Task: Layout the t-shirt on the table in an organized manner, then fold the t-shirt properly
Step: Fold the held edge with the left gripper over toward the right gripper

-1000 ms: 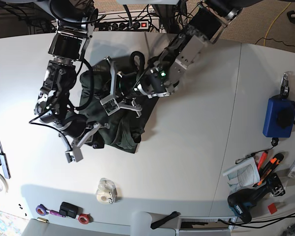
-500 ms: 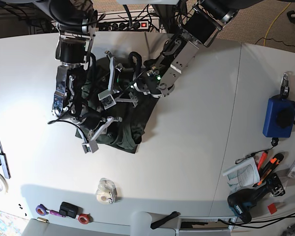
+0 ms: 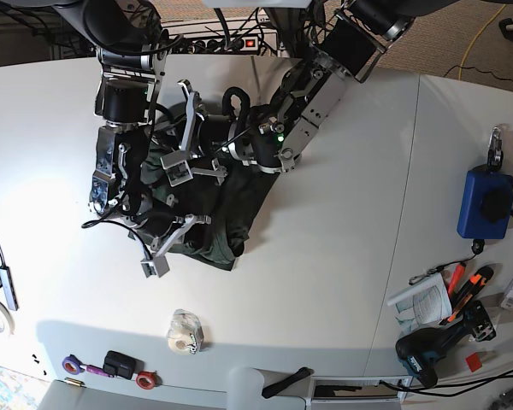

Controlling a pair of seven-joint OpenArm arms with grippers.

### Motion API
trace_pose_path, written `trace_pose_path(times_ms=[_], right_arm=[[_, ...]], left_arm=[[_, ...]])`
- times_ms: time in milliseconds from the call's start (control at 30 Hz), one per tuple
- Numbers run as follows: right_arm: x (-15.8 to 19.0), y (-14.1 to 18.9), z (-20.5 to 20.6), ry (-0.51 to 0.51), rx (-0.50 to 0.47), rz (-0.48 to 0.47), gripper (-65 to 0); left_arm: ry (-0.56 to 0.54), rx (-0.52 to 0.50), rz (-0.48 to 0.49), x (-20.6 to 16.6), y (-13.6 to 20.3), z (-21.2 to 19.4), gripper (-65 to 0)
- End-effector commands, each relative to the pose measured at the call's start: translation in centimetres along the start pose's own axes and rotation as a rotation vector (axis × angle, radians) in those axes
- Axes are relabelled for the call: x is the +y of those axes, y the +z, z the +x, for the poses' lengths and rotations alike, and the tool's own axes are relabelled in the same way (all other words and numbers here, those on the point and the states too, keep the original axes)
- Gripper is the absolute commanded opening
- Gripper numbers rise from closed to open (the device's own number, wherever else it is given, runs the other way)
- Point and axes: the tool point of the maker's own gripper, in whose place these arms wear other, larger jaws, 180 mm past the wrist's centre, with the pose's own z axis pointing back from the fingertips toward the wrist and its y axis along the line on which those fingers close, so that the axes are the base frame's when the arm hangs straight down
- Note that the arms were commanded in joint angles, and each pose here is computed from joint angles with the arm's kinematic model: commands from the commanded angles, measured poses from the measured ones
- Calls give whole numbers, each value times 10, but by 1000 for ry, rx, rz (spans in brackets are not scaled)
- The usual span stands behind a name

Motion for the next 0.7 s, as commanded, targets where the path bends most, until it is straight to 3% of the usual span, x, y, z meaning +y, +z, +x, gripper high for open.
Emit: trace_pose_path(times_ms=[0, 100, 300, 467, 667], right_arm=[[6, 6, 32, 26, -71, 22, -650], [9, 10, 38, 48, -60, 26, -650], [8, 13, 37, 75, -41, 6, -650], [-16, 23, 29, 104, 1, -61, -650], [-40, 40, 34, 115, -1, -104, -650]], left_arm=[[-30, -61, -11, -3, 1, 23, -650], [-26, -72, -11, -2, 3, 25, -650], [41, -263, -82, 3, 28, 58, -650], [123, -363, 0, 41, 63, 68, -650], [182, -366, 60, 65, 84, 60, -650]])
